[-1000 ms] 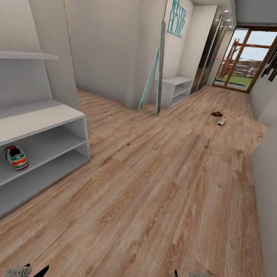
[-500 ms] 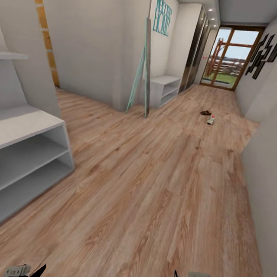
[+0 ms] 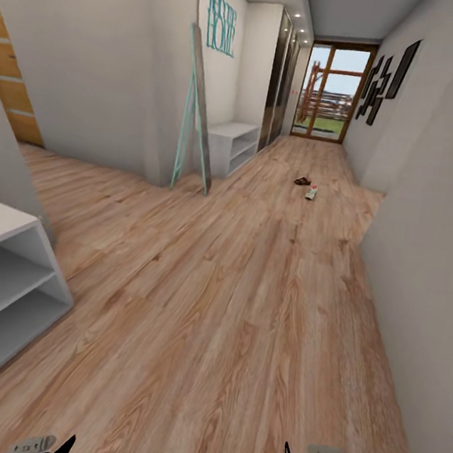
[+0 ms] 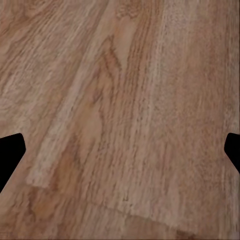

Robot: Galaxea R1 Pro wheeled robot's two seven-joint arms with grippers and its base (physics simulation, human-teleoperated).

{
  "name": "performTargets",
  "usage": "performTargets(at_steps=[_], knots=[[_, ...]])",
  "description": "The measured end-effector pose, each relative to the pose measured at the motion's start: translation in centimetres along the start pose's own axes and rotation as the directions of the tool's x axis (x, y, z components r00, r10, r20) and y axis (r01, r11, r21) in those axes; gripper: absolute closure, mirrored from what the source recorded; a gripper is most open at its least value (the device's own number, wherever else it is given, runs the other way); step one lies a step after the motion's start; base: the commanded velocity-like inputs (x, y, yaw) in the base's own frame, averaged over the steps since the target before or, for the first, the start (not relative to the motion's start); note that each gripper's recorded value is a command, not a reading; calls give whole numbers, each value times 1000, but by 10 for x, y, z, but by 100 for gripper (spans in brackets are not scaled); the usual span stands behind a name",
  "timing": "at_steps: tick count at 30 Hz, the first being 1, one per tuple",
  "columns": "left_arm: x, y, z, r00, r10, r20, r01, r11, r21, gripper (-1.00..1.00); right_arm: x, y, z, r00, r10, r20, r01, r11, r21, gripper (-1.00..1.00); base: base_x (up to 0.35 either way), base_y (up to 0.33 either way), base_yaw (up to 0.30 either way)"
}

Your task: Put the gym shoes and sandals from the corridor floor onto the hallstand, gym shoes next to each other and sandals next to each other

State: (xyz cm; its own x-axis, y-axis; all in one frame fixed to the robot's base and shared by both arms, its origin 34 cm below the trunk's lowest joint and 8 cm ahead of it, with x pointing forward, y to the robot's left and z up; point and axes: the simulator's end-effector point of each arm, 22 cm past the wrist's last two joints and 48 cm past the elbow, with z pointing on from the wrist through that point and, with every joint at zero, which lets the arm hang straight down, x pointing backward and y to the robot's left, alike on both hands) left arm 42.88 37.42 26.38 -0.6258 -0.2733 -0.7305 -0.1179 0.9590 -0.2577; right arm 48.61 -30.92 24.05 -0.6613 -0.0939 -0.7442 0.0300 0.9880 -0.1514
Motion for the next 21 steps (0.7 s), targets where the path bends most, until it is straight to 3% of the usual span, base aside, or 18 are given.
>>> performTargets(at_steps=[11,21], knots=[[-3,-5,1,1000,2,25,-1,1000,-2,-100,-4,0,0,1000,1,8,-1,1000,1,-100,338,0,-282],[-8,11,0,999,5,36,-2,997,-78,-100,-9,-1,-1,1000,2,17,-2,1000,3,-100,338,0,-212]])
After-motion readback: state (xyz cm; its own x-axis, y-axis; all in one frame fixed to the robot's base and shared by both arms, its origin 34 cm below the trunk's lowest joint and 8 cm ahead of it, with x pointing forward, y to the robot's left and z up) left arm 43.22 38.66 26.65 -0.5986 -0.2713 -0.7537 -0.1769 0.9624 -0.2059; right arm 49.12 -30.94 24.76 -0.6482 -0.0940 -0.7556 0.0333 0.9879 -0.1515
